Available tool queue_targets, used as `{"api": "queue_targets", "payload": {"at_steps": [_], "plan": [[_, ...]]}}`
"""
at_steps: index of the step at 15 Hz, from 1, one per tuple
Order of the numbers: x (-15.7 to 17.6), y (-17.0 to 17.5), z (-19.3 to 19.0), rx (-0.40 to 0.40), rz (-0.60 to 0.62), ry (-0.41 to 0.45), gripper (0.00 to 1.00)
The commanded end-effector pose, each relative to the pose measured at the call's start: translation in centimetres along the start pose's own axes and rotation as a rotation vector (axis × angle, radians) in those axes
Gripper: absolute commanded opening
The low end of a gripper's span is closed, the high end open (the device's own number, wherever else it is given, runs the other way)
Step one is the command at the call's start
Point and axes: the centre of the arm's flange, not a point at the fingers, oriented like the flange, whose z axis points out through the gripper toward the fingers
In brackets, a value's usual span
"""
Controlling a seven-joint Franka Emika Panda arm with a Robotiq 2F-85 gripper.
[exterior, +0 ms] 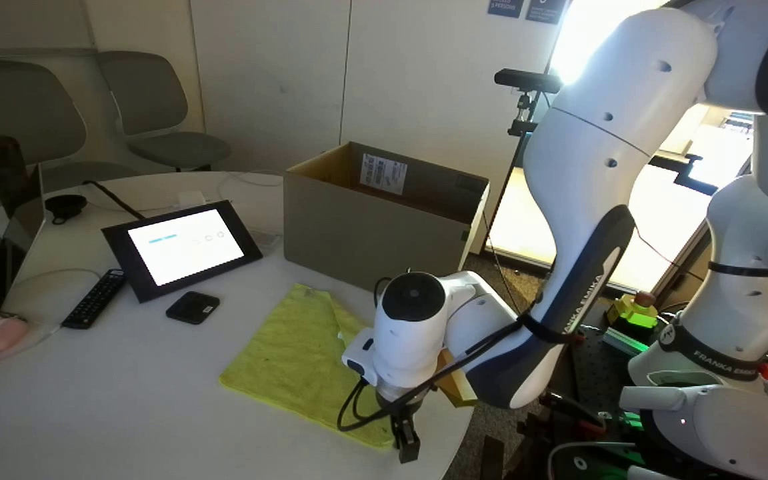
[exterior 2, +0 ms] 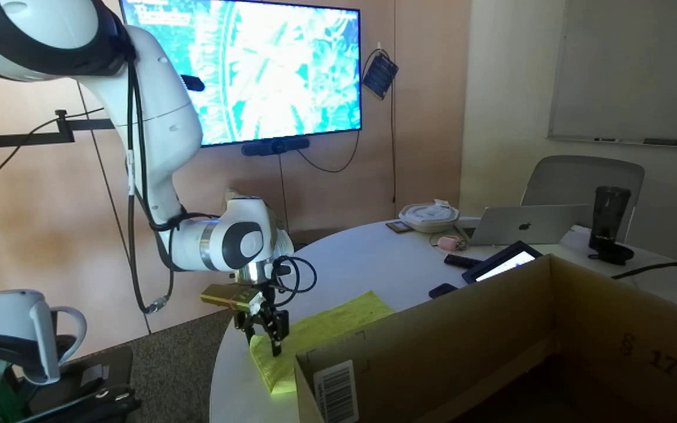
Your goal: Put the marker on the towel, fold the towel then put it in the box
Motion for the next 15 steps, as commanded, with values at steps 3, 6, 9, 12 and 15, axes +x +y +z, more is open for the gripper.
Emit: {"api": "queue_targets", "payload": {"at_steps": [3, 6, 9, 12, 15], "plan": [[0.5, 1.2, 0.9, 0.025, 0.010, 0.010, 0.25], [0.4, 1.8, 0.8, 0.028, 0.020, 0.006, 0.13], [0.1, 2.4, 0.0, 0.031, 0.036, 0.015, 0.15], [-0.1, 3.2, -1.3, 0.022, 0.072, 0.044, 0.15], [-0.2, 4.2, -3.2, -0.005, 0.118, 0.079, 0.15]]}}
